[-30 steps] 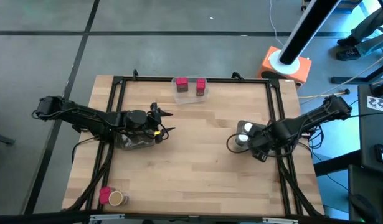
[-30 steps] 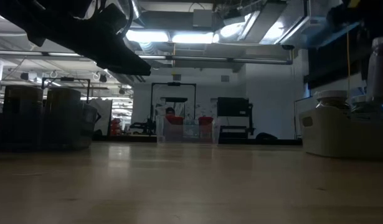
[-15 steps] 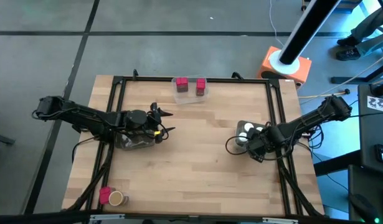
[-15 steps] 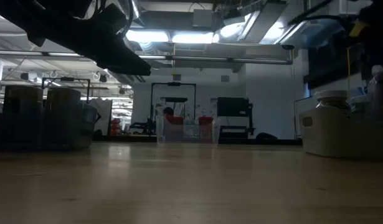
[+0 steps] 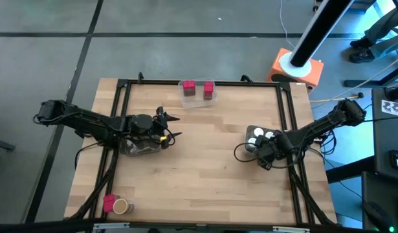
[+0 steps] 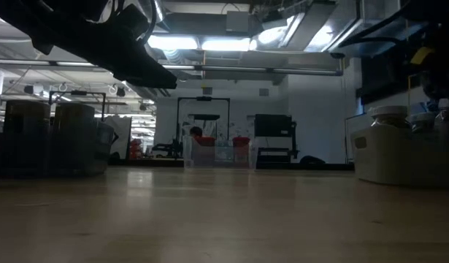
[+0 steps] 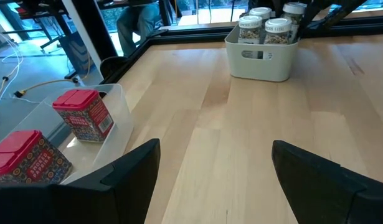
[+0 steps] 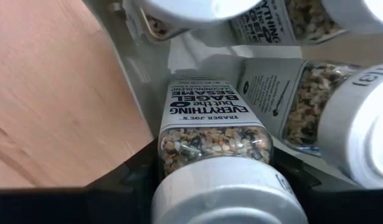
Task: Sort spices by type
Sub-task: Put the white spice bottle into the gray bin, then put the brown spice bottle into the black bin
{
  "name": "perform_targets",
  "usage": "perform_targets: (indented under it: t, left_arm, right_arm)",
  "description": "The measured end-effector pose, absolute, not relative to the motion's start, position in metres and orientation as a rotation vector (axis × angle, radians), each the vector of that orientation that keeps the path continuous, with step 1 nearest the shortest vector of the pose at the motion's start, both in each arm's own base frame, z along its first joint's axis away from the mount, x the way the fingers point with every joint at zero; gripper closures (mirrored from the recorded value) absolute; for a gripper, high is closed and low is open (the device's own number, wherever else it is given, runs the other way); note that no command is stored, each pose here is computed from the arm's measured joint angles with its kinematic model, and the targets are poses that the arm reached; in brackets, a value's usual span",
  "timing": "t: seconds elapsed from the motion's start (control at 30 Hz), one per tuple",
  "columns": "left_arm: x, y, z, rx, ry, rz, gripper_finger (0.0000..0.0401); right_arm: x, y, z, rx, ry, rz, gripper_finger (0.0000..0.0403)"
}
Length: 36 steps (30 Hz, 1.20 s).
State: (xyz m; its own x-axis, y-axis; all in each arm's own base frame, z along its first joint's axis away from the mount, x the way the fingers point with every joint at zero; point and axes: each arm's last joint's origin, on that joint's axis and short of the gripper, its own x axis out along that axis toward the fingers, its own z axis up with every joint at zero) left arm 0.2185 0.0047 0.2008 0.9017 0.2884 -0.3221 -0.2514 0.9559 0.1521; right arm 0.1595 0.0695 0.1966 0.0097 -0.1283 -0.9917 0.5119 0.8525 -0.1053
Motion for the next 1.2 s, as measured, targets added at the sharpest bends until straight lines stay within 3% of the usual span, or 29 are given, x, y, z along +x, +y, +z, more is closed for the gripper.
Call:
perform_targets:
  t: [0.13, 0.4, 0.53, 0.77, 0.93, 1.2]
  left_arm:
    - [0.218, 0.005, 0.201, 0.108, 0.349, 0.28, 0.0109]
    - [0.218, 0.005, 0.201, 0.096, 0.348, 0.282, 0.0109]
    - [0.218, 0.005, 0.201, 0.094, 0.347, 0.282, 0.0109]
    - [0.218, 0.005, 0.201, 0.086, 0.346, 0.283, 0.0109]
    - [0.219, 0.005, 0.202, 0.08, 0.332, 0.284, 0.0109]
    - [0.22, 0.002, 0.206, 0.081, 0.287, 0.269, 0.0109]
  right_arm:
    - [0.16, 0.07, 0.196, 0.331, 1.469, -0.529, 0.0192]
    - [0.161, 0.07, 0.198, 0.341, 1.468, -0.541, 0.011]
    - [0.165, 0.071, 0.216, 0.336, 1.454, -0.544, 0.0087]
    - [0.169, 0.072, 0.262, 0.292, 1.421, -0.556, 0.0083]
    - [0.181, 0.073, 0.29, 0.26, 1.242, -0.527, 0.0082]
    - [0.217, 0.079, 0.287, 0.146, 0.939, -0.393, 0.0082]
